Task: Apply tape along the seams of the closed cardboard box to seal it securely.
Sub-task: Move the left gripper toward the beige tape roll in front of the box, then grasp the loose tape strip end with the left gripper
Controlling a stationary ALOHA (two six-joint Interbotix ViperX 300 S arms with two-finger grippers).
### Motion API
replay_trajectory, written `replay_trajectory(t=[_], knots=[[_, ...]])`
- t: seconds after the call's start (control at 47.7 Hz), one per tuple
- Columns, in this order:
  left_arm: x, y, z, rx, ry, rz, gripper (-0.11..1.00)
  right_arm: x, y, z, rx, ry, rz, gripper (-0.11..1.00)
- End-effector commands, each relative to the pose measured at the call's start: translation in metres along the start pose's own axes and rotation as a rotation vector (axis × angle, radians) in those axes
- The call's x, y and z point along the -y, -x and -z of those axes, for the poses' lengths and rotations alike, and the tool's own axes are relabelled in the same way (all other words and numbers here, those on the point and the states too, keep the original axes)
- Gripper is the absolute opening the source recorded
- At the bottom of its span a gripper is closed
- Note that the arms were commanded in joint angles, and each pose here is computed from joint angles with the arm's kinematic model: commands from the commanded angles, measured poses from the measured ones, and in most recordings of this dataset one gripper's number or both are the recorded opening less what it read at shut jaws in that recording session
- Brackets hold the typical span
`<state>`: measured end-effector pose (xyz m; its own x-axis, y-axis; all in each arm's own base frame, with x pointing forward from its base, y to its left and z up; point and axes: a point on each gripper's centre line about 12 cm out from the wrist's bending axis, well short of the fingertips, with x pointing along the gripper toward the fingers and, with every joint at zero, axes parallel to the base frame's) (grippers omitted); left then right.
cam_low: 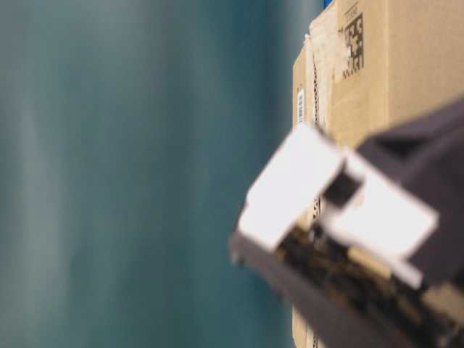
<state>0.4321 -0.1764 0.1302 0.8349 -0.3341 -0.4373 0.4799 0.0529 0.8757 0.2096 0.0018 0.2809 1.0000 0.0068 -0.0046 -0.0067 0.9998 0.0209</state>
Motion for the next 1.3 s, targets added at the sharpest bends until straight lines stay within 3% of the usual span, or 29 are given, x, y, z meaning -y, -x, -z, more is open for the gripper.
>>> replay_trajectory(t=[0.0,0.335,0.461,0.65,0.712,0.985,1.278], knots=[[-0.014,-0.003,-0.004,0.010,0.001,-0.042,0.62,-0.001,-0.002,-0.005,0.012,0.006,-0.004,0.01],[-0.012,-0.005,-0.004,0.008,0.001,-0.033,0.58,-0.001,-0.002,-0.004,0.008,0.011,-0.003,0.01],[-0.011,-0.006,-0.003,0.006,0.003,-0.024,0.42,-0.001,-0.002,-0.003,-0.003,0.012,-0.004,0.01],[-0.004,-0.008,0.000,-0.011,0.019,0.045,0.08,-0.001,-0.002,-0.003,-0.006,0.009,-0.004,0.01],[-0.003,-0.008,0.000,-0.014,0.021,0.058,0.02,-0.001,-0.002,-0.003,-0.006,0.006,-0.005,0.01],[-0.010,0.002,-0.003,-0.009,0.026,0.047,0.02,-0.001,-0.002,-0.002,-0.011,0.005,-0.005,0.01],[-0.043,0.045,-0.007,0.006,-0.009,-0.043,0.02,-0.001,-0.001,-0.003,-0.018,0.003,-0.005,0.01]])
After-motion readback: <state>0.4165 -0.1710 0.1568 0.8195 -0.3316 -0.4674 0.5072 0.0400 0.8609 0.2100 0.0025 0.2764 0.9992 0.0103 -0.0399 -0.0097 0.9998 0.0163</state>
